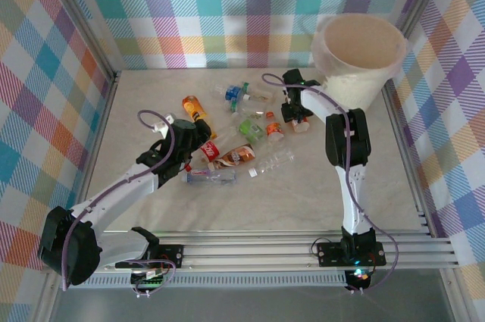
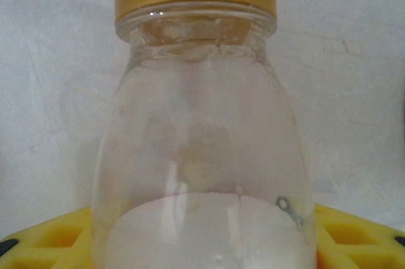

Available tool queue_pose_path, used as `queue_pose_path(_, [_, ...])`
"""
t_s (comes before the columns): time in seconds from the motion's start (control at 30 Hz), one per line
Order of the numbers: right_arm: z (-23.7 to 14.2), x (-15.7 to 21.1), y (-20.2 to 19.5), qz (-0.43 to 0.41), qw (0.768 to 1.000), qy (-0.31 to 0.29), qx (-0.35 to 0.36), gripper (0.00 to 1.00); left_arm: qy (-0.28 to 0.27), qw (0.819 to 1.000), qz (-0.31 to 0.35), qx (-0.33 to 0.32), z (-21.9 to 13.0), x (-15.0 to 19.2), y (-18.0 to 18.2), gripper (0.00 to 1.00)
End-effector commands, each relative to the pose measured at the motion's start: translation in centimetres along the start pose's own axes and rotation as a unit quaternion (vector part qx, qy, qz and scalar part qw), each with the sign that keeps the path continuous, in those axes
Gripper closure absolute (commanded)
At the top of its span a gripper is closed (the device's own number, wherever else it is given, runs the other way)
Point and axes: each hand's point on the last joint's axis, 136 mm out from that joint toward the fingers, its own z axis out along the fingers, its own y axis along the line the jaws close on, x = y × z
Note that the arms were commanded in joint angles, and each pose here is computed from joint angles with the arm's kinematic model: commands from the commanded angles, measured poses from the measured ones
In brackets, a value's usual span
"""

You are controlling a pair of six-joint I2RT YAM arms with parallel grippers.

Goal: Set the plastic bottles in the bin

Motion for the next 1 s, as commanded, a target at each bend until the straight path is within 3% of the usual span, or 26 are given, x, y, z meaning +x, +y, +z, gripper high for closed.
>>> queue_pose_path(0.0, [-4.8, -2.0, -0.3, 0.005, 0.998, -0.058, -0.020, 0.55, 0.009, 0.998, 0.010, 0.058, 0.0, -0.1, -2.2, 0.00])
queue_pose_path(0.2, [-9.9, -2.5, 0.1, 0.008, 0.992, -0.117, -0.048, 0.56, 0.044, 0.987, 0.030, 0.150, 0.0, 0.8, -6.5, 0.00])
queue_pose_path(0.5, [-18.1, -3.7, 1.4, -0.002, 0.970, -0.217, -0.109, 0.57, 0.078, 0.965, 0.081, 0.237, -0.4, 2.5, -12.1, 0.00])
queue_pose_path(0.7, [-24.2, -4.8, 1.0, 0.012, 0.945, -0.298, -0.133, 0.59, 0.086, 0.960, 0.101, 0.248, -0.4, 3.3, -13.9, 0.00])
queue_pose_path(0.97, [-31.8, -5.1, 0.1, -0.003, 0.905, -0.402, -0.139, 0.61, 0.086, 0.963, 0.100, 0.233, 0.2, 3.5, -13.6, 0.00])
